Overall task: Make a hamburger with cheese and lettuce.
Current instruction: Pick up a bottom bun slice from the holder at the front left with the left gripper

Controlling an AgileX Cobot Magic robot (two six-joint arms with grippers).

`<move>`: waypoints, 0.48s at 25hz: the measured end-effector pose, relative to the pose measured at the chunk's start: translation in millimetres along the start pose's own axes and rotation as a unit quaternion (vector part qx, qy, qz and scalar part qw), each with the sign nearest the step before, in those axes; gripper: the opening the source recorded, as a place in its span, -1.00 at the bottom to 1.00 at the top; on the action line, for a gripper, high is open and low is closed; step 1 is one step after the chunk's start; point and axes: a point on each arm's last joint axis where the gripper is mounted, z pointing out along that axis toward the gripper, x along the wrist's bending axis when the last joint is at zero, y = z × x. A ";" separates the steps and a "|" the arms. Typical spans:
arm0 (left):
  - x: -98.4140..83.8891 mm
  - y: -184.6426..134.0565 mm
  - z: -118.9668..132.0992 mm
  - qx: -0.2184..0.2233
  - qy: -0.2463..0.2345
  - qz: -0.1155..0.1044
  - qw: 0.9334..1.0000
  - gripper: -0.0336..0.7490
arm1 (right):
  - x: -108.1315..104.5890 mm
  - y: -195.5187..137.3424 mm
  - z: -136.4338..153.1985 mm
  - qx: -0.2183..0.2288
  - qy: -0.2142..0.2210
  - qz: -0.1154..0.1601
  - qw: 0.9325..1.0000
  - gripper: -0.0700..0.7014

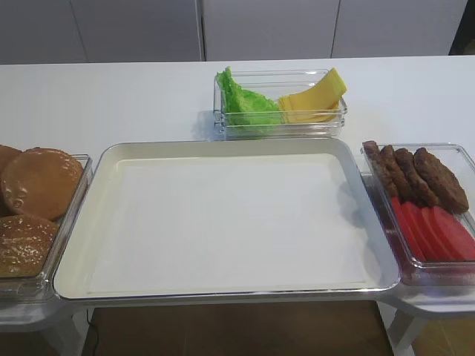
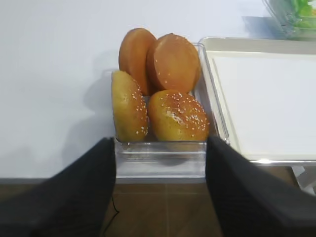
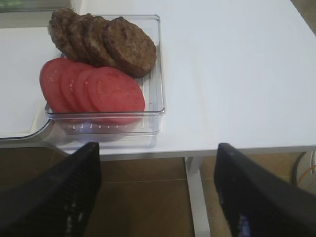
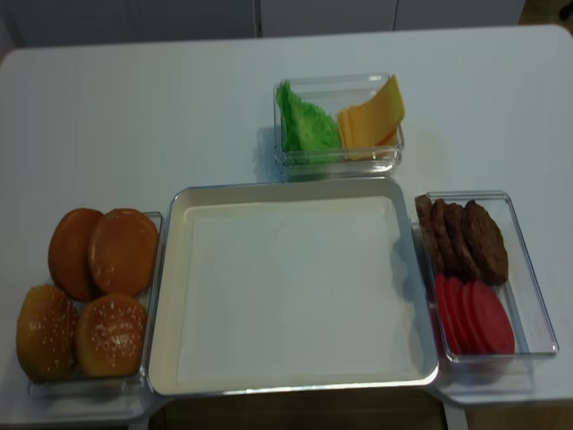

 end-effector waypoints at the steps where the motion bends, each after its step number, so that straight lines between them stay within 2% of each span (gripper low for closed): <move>1: -1.0 5.3 0.5 0.005 0.001 0.000 1.000 0.19 | 0.0 0.0 0.0 0.000 0.000 0.000 1.000 0.64; 4: -6.6 31.6 15.0 0.045 0.005 0.000 0.999 0.19 | 0.0 0.0 0.0 0.000 0.000 0.000 1.000 0.64; 6: -8.2 39.3 20.7 0.053 0.006 0.000 0.999 0.19 | 0.0 0.0 0.0 0.000 0.000 0.000 1.000 0.64; 12: -18.1 81.1 67.7 0.106 0.009 -0.005 0.994 0.19 | 0.0 0.0 0.0 0.000 0.000 0.000 1.000 0.64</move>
